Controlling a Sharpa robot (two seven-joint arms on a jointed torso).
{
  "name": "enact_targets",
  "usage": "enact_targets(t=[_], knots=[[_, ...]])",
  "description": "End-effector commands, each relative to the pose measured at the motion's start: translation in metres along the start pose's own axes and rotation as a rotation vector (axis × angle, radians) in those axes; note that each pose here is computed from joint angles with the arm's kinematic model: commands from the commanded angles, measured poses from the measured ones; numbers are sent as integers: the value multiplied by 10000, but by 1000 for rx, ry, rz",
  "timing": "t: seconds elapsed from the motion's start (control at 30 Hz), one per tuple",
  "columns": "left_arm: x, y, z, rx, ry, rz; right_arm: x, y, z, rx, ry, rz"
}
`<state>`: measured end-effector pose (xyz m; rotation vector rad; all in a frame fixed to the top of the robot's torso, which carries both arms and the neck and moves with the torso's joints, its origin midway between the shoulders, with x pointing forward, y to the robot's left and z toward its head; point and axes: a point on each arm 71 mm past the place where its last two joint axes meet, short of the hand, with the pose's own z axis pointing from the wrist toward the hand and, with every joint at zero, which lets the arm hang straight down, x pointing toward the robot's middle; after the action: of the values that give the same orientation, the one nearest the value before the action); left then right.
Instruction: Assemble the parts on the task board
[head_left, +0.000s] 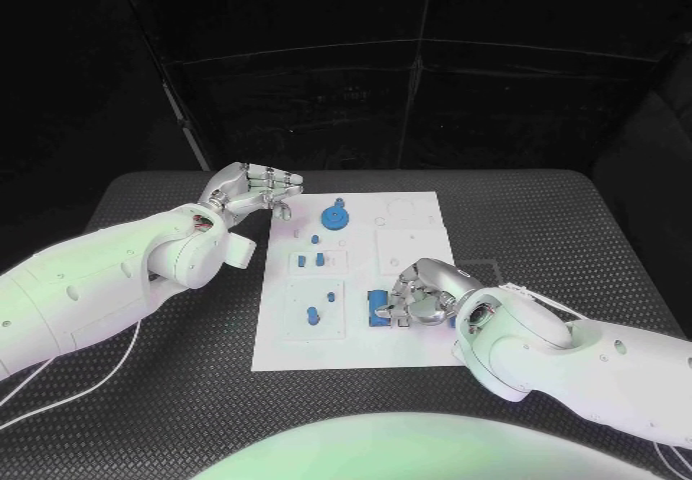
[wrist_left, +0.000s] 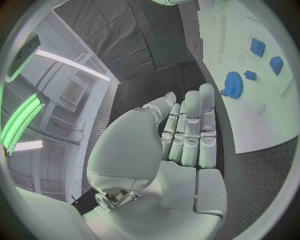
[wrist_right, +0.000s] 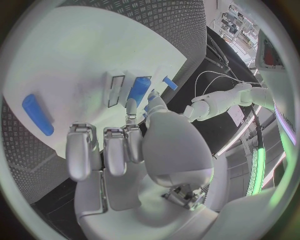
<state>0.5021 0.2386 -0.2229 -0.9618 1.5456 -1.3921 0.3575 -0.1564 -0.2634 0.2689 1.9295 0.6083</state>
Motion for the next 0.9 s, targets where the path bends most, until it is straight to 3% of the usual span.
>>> enact_targets(t=[0.03, 0.73, 0.9], knots=[[13, -14, 3, 4, 10, -7, -10, 25, 5, -29, -11, -38], [15, -12, 6, 3, 10, -7, -36, 38, 63, -25, -89, -56], [13, -11, 7, 3, 10, -7, -59, 53, 48, -55, -113, -43]])
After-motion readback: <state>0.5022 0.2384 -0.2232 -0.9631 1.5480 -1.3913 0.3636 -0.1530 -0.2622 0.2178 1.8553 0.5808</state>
